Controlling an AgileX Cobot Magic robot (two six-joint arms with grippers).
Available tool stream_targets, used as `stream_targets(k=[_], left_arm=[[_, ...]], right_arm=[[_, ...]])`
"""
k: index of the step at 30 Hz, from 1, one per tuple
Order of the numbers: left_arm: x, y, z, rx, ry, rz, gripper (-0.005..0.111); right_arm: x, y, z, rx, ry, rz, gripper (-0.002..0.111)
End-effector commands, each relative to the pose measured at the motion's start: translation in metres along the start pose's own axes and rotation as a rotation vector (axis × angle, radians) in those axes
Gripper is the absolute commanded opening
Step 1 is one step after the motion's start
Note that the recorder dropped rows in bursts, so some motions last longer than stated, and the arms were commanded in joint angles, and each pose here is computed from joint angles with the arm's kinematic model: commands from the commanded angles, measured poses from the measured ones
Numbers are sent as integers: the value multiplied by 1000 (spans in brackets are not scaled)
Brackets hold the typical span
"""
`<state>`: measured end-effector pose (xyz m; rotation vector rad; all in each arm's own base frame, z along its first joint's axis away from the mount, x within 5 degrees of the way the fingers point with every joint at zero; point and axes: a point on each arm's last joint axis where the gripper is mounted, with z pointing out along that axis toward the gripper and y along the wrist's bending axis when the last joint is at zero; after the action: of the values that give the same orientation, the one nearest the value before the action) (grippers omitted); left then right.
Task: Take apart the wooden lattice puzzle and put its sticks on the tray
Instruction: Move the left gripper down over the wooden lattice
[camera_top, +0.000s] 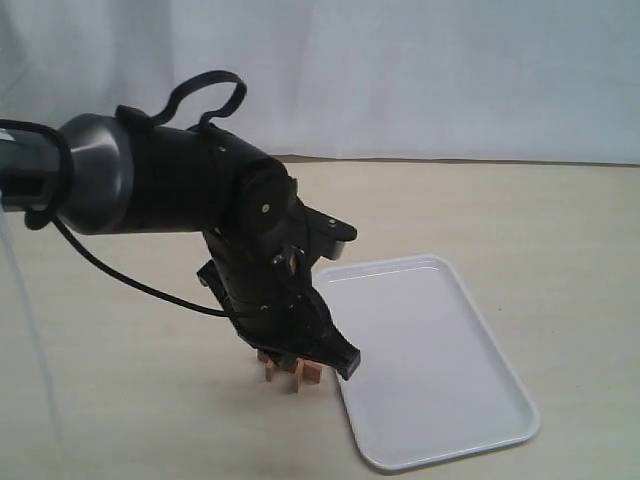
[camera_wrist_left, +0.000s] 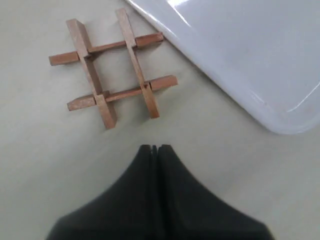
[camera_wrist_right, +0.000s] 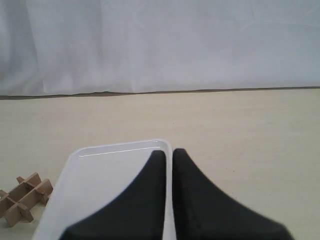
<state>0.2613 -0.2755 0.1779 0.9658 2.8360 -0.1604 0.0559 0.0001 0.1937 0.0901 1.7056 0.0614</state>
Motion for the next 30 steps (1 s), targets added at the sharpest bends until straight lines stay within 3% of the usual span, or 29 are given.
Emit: stream_targets(k=[1,4,9,12,18,22,30], left_arm=[[-1,-2,1,-11,29,-22,0],[0,0,1,-27,46,-16,3],[2,0,1,-32,68,-44,34],[3,0,2,-31,70,-66,46],[13,-2,14,-36,79,-81,47],[19,5,22,-92,68,-103,47],[16,6,29,-84,-38,-102,47]], right_arm=[[1,0,0,0,1,-16,5],[1,0,0,0,1,-16,5],[1,0,0,0,1,-16,5],[1,0,0,0,1,-16,5],[1,0,0,0,1,-16,5],[1,0,0,0,1,-16,5],[1,0,0,0,1,-16,5]])
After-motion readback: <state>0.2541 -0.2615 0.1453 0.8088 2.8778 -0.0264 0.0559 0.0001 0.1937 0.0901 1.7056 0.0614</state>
